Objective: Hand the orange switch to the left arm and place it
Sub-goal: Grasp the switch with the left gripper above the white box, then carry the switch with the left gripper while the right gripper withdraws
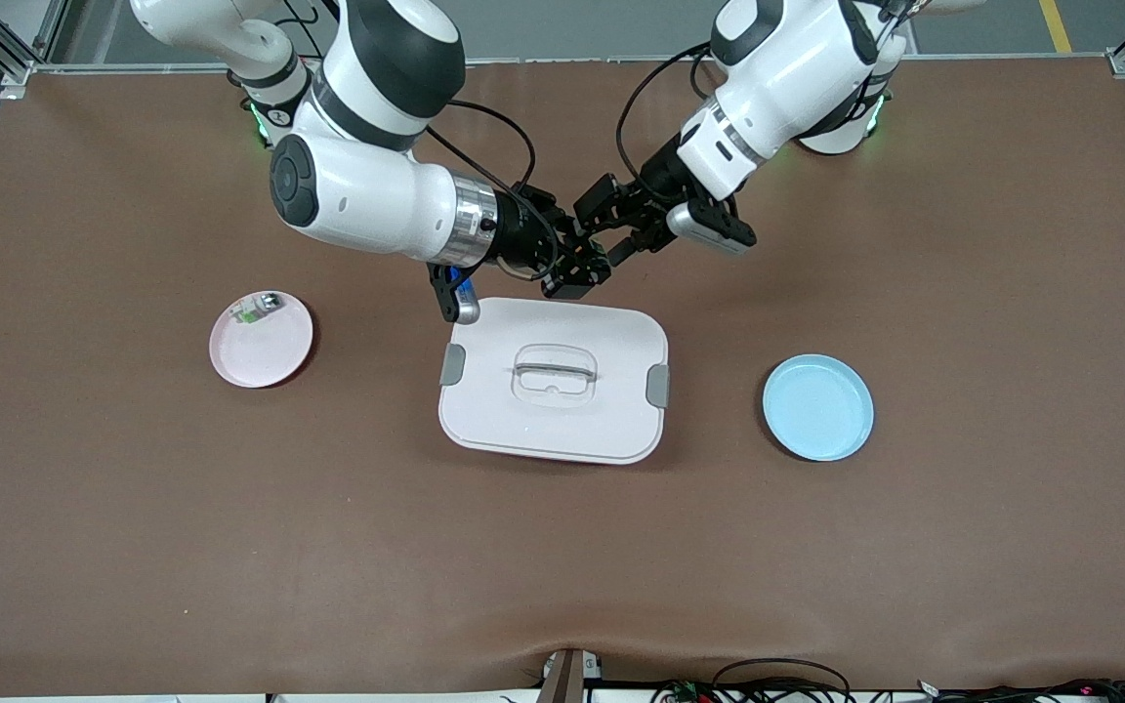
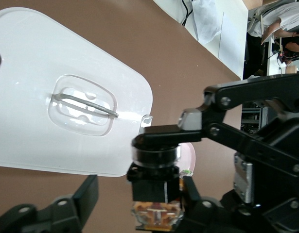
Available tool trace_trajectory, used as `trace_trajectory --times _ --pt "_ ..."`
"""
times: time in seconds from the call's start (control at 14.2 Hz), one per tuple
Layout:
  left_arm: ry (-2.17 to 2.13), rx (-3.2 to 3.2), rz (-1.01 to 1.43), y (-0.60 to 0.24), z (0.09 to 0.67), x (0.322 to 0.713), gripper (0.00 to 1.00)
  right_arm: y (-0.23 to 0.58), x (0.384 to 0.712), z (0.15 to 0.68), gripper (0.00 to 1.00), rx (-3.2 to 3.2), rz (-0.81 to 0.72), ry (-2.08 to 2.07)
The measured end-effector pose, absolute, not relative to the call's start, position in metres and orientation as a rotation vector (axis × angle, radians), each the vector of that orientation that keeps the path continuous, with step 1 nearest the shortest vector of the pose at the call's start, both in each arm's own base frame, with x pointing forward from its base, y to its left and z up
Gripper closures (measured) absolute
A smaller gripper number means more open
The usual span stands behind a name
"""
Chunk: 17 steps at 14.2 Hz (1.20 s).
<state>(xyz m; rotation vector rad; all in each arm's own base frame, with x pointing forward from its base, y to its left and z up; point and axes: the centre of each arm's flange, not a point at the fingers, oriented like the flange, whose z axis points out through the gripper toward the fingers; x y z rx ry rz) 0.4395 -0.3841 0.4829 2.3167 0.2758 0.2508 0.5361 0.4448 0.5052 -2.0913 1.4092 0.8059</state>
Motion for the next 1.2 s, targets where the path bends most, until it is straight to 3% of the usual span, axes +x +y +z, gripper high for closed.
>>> trace_trajectory --times 0.21,0.7,0.78,0.92,1.2 --pt "0.276 2.309 0.252 -0.386 0.485 0.44 0.59 0.446 0.538 0.498 0.27 -2.094 0.811 1.417" --pt "0.278 2.306 0.254 -0.386 0.486 0.441 0.59 0.446 0.538 0.499 0.27 -2.092 0.806 1.415" --pt "0.28 2.307 0.253 -0.385 0.485 0.441 0.59 0.447 0.538 0.5 0.23 -2.09 0.803 1.413" --pt "0.295 2.311 0.251 -0.38 0.481 0.445 0.59 0.448 0.539 0.507 0.01 -2.086 0.796 1.401" --pt "0.283 2.361 0.271 -0.356 0.476 0.465 0.59 0.446 0.541 0.511 0.0 -2.081 0.788 1.399"
